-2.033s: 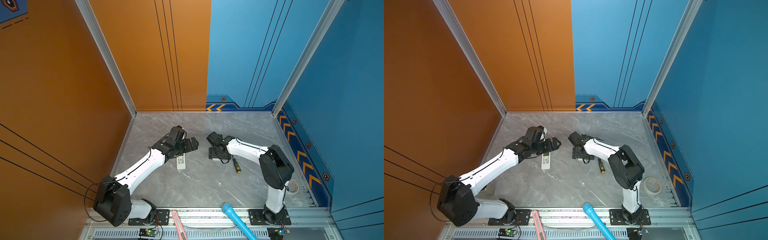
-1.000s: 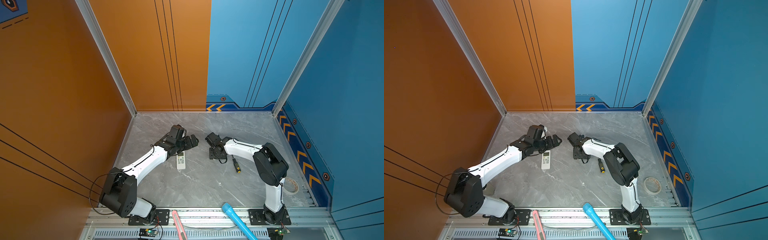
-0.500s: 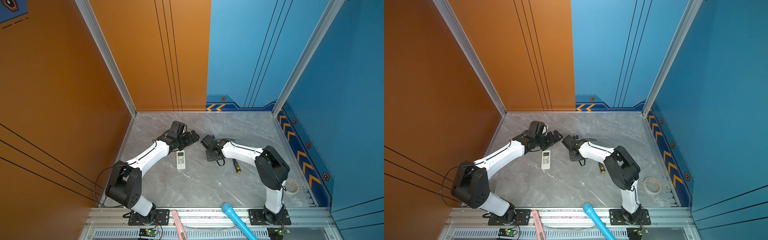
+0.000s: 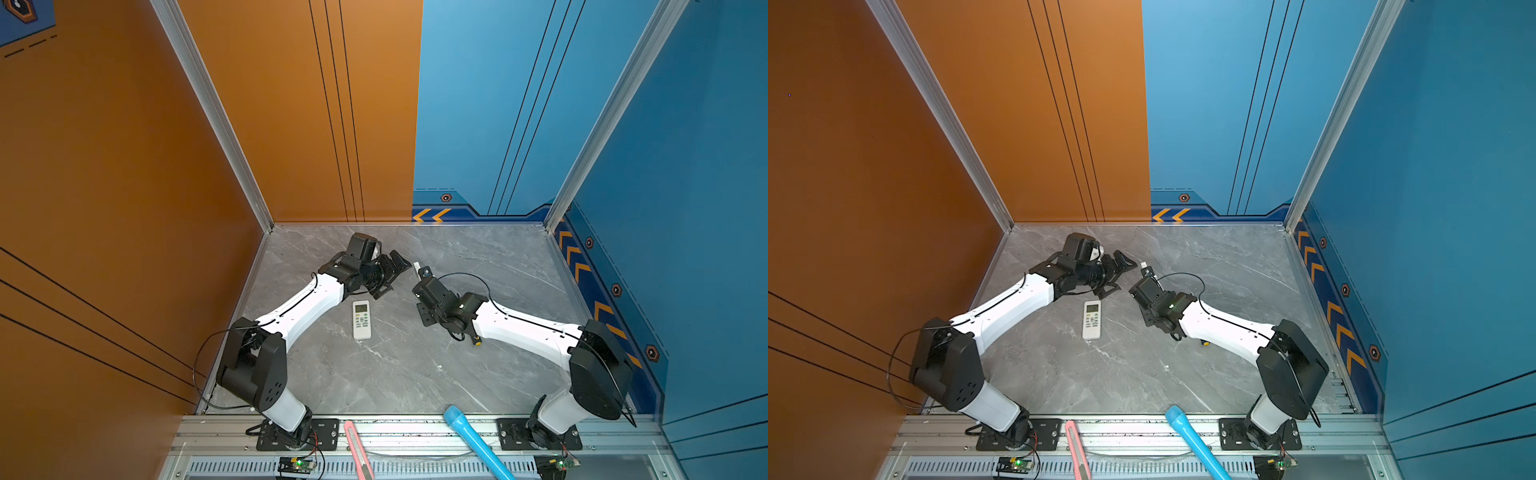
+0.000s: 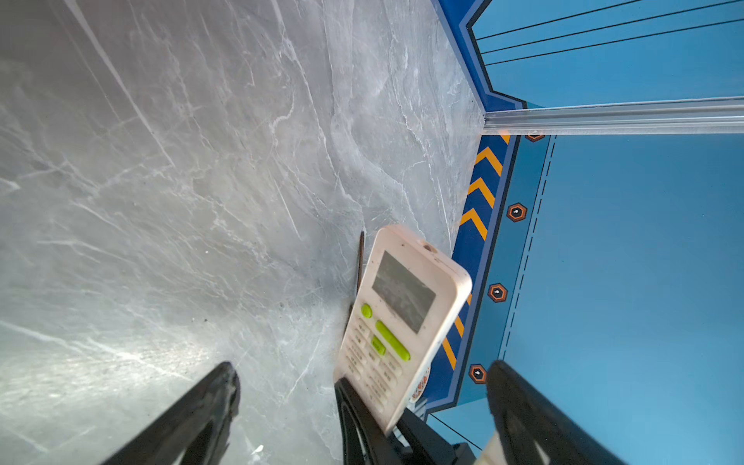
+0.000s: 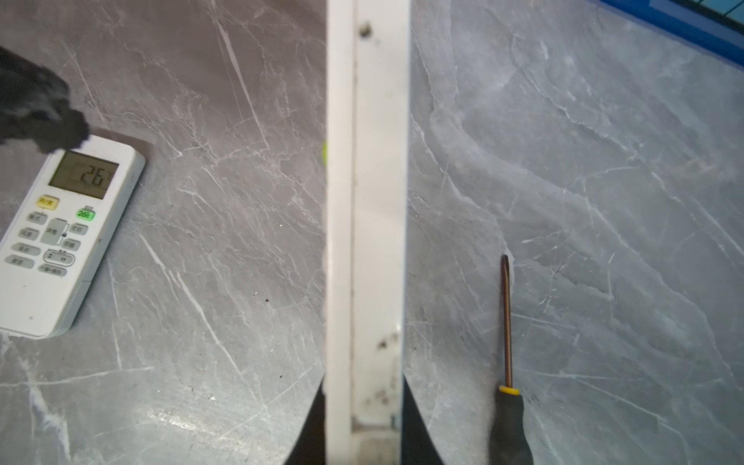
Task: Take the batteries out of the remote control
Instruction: 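Lift the remote with the right gripper and grasp its end with the left gripper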
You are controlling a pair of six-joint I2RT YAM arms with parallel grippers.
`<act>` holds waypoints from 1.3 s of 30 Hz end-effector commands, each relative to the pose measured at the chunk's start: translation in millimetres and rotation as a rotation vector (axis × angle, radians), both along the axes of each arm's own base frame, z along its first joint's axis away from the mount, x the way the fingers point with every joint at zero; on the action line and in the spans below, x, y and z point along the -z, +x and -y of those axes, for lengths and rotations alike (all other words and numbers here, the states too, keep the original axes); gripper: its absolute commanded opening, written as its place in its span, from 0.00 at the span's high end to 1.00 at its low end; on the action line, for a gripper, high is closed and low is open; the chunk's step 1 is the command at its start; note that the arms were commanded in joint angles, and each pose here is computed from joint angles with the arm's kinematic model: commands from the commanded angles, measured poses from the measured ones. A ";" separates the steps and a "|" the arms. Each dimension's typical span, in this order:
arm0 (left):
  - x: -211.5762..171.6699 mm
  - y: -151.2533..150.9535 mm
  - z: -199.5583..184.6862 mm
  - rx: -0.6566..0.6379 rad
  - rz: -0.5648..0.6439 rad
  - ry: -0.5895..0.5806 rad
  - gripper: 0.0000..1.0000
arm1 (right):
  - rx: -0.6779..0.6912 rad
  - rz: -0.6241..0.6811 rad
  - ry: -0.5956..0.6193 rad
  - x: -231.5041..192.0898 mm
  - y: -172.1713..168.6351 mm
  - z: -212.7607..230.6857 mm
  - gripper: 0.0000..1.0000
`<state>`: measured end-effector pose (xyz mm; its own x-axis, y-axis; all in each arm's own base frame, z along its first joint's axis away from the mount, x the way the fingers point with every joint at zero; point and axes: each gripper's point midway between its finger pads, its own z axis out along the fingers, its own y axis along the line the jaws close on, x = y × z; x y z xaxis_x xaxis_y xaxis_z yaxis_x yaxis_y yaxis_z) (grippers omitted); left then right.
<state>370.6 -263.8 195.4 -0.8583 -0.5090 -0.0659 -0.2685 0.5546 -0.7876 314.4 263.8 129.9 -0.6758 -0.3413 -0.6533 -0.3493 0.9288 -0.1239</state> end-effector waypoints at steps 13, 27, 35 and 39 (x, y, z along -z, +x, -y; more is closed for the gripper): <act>22.5 -17.2 32.1 0.059 -0.170 -0.048 0.50 | -0.102 0.170 -0.110 -19.5 -3.9 -18.6 0.94; -2.6 2.4 23.6 0.113 0.092 -0.073 1.00 | -0.269 -0.111 0.259 -35.2 -30.4 -37.2 0.17; 1.8 10.6 15.0 0.142 0.371 -0.149 1.00 | -0.315 -0.296 0.565 -82.7 -21.7 -23.3 0.00; -0.9 4.8 33.1 0.228 0.438 -0.188 1.00 | -0.371 -0.406 0.610 -74.0 -23.3 -29.8 0.00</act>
<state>373.5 -277.2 158.8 -0.8832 -0.4087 -0.2300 0.0048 0.4826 -0.8758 314.5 281.5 216.4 -0.7463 -0.1895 -0.6381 -0.5576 0.7015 0.4438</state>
